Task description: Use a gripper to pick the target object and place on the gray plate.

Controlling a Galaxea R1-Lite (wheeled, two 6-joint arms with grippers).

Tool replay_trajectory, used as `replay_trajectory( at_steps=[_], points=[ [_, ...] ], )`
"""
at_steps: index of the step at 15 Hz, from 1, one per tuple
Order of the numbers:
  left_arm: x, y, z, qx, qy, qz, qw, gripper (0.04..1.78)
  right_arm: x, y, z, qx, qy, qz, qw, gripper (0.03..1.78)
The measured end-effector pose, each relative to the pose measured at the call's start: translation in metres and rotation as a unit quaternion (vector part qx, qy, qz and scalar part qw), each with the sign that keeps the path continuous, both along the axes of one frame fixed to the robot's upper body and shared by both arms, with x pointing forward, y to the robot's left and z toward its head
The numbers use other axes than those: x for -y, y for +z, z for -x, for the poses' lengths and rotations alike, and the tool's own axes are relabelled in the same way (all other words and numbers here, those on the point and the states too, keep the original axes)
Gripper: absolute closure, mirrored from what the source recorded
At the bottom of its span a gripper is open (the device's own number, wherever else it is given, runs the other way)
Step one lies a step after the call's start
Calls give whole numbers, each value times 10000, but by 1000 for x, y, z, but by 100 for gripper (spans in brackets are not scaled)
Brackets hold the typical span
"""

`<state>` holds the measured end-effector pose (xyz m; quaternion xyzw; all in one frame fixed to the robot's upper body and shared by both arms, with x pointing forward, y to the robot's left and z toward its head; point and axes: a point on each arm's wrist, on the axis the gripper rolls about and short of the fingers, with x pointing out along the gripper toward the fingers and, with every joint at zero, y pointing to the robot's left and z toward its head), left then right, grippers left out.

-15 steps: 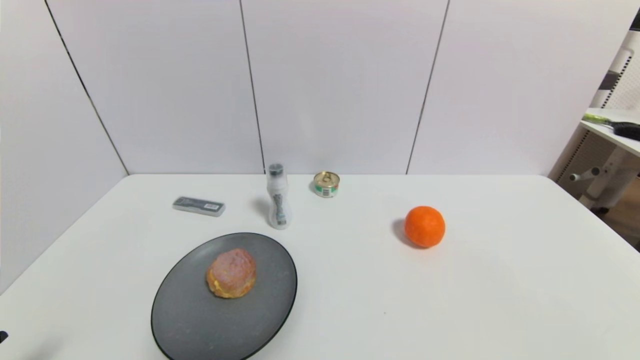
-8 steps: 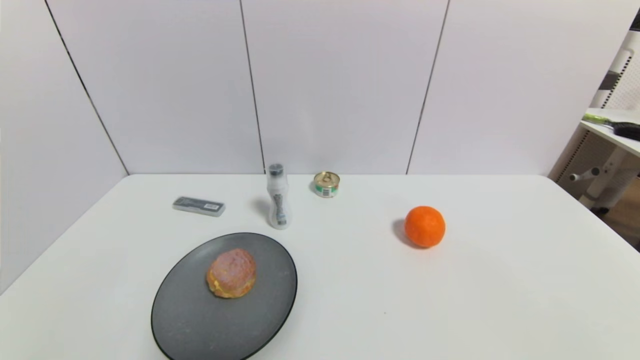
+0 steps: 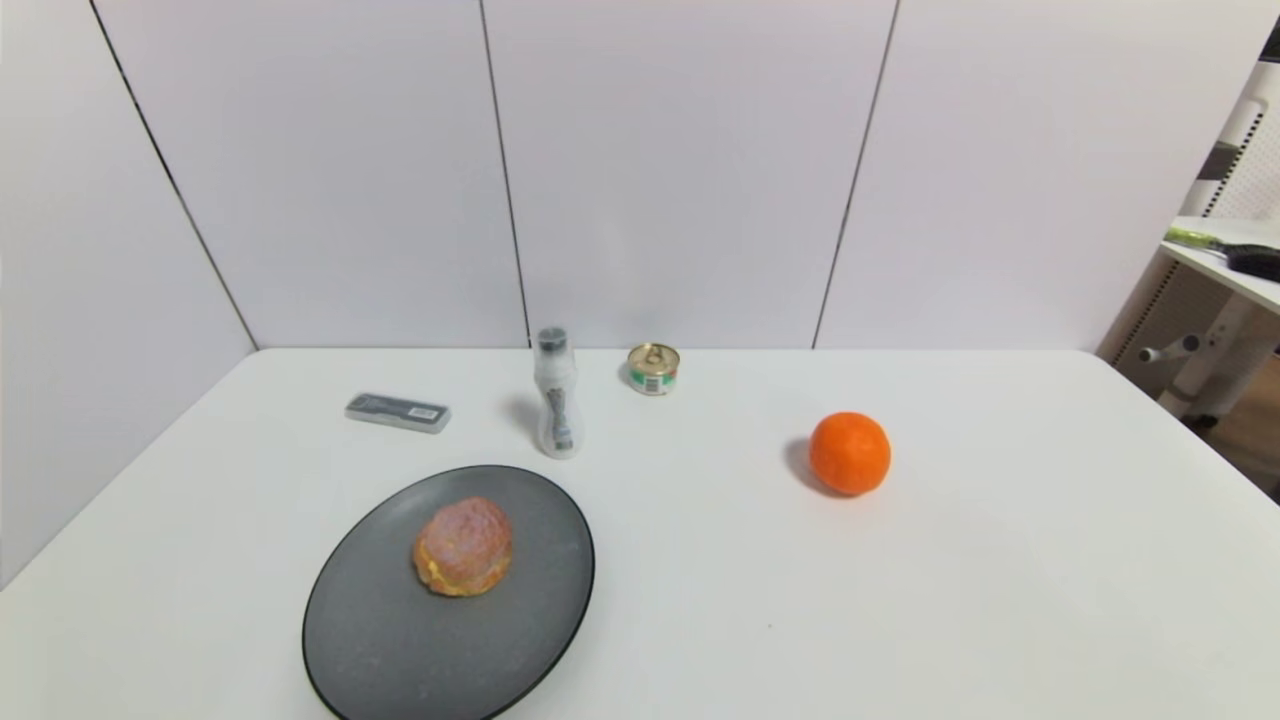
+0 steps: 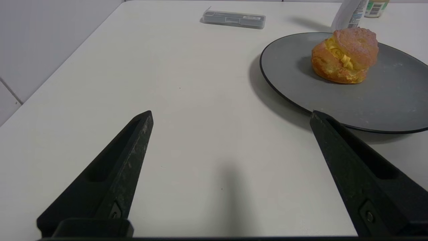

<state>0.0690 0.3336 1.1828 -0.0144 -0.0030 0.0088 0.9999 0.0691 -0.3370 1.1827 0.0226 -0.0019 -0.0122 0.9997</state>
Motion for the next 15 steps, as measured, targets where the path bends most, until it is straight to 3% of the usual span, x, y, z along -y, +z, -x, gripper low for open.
replay_trajectory(
  at_steps=[15],
  points=[
    [0,0,0,0,-2,7,10000,13,0,0,0,-1,5,14,10000,10]
  ],
)
